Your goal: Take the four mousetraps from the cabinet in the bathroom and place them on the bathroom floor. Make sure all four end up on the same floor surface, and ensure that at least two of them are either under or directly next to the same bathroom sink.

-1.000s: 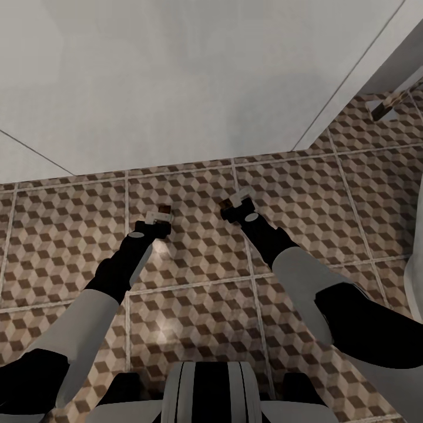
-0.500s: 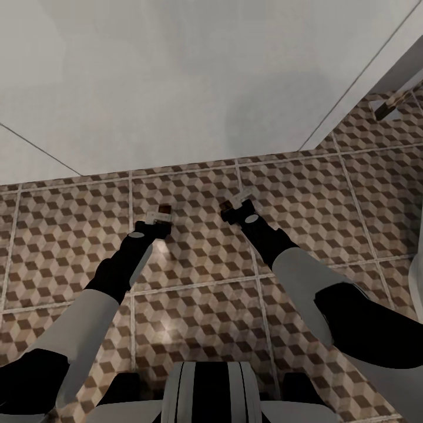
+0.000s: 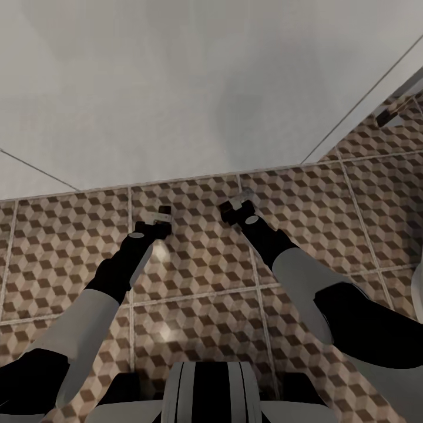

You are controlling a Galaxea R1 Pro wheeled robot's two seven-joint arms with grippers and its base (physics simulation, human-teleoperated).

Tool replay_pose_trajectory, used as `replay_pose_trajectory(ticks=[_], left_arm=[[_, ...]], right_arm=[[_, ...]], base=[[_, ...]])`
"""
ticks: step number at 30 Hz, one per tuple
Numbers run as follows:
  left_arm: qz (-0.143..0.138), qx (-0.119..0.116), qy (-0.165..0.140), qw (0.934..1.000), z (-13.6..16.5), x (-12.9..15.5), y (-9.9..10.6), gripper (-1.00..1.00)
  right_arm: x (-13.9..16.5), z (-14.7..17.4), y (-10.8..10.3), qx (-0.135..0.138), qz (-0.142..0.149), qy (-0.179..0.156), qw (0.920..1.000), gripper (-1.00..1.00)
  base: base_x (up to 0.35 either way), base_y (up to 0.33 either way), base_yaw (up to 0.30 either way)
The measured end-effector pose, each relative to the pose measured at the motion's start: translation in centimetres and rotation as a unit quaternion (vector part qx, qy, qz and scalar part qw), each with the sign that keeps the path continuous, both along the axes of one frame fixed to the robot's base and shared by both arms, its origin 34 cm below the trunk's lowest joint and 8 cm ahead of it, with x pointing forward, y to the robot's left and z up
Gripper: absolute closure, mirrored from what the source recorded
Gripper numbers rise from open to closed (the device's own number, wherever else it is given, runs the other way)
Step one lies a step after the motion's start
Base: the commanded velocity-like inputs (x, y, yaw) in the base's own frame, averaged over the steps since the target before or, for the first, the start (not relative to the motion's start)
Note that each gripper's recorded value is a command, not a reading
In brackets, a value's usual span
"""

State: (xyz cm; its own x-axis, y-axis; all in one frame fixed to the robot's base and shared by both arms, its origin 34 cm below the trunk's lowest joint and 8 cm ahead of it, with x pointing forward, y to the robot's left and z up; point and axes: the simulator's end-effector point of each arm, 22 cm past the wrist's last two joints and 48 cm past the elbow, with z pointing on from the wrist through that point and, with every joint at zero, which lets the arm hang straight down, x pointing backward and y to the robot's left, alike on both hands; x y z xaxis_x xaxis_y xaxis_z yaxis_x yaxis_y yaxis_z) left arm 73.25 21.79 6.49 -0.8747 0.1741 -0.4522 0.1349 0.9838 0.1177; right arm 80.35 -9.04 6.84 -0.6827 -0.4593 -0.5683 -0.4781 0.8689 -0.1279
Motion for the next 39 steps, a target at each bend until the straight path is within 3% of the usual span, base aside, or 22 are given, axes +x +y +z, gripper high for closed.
replay_pose_trajectory(ticks=[39], left_arm=[[0.000, 0.000, 0.000, 1.0000, -0.04, -0.03, -0.07, 1.00]], right_arm=[[0.43, 0.36, 0.34, 0.009, 0.002, -0.015, 0.9998, 1.00]], base=[[0.004, 0.000, 0.000]])
